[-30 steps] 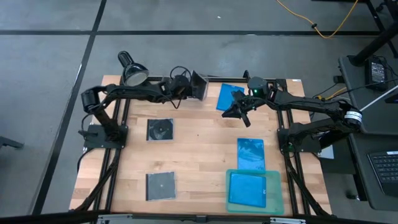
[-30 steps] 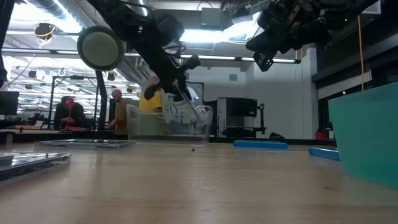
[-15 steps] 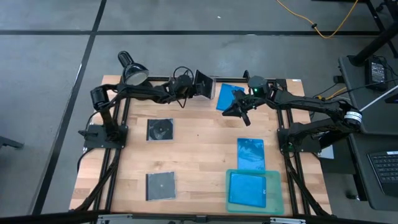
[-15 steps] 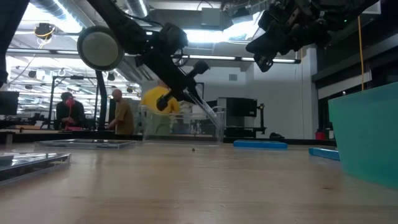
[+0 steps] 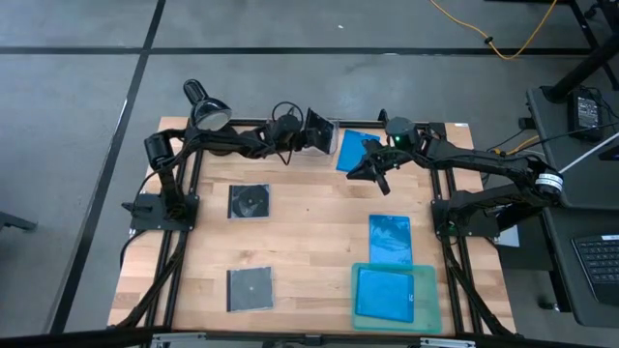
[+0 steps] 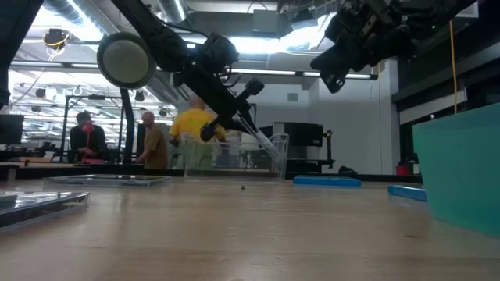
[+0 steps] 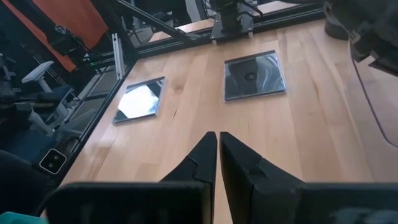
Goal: Pick & place jewel cases by type
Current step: Put the top right black cd case into the transparent bin
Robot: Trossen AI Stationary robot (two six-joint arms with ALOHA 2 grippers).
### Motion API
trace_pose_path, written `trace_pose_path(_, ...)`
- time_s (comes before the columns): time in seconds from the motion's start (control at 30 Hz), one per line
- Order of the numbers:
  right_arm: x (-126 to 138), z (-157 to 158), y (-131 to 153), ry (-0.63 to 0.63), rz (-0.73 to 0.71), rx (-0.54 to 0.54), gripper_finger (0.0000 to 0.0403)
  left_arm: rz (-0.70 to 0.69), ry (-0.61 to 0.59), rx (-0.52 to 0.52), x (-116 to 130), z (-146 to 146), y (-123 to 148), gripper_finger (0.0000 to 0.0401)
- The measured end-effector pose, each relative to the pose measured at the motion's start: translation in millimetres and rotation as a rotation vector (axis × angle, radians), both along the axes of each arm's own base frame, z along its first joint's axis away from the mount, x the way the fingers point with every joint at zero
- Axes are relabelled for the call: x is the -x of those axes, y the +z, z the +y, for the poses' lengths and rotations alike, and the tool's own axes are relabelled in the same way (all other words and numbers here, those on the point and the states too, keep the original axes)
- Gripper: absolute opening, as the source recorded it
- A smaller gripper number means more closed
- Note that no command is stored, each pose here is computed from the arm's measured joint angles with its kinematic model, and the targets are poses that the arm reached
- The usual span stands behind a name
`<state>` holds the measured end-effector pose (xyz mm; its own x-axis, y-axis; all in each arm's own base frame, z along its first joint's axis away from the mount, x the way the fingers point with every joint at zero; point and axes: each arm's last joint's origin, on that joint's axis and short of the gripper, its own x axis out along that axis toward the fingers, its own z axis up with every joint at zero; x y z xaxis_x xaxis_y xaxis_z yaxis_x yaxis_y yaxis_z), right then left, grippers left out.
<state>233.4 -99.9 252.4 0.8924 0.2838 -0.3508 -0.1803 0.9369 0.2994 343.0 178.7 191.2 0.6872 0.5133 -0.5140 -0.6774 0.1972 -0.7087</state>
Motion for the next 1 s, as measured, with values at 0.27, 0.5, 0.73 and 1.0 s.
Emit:
trace_pose_path(0.27, 1.0, -0.1, -1.5, 0.006, 0.011, 0.012, 0.0026, 0.023, -0.022, -0.014, 1.3, 1.5, -0.8, 0.0073)
trace_pose_path(0.5, 1.1, -0.2, -1.8, 0.013, 0.008, 0.029, 0.0026, 0.069, -0.028, 0.011, 3.5, -0.2, -5.0, 0.0098)
trace_pose_path(0.73, 3.7, -5.2, -2.0, -0.003, 0.009, 0.022, 0.0026, 0.103, -0.036, 0.019, 4.8, -1.9, -7.4, 0.0116)
trace_pose_path(1.0, 4.5, -5.8, -2.7, -0.003, 0.016, 0.021, 0.0026, 0.175, -0.048, 0.021, 9.0, -6.4, -4.7, 0.0118)
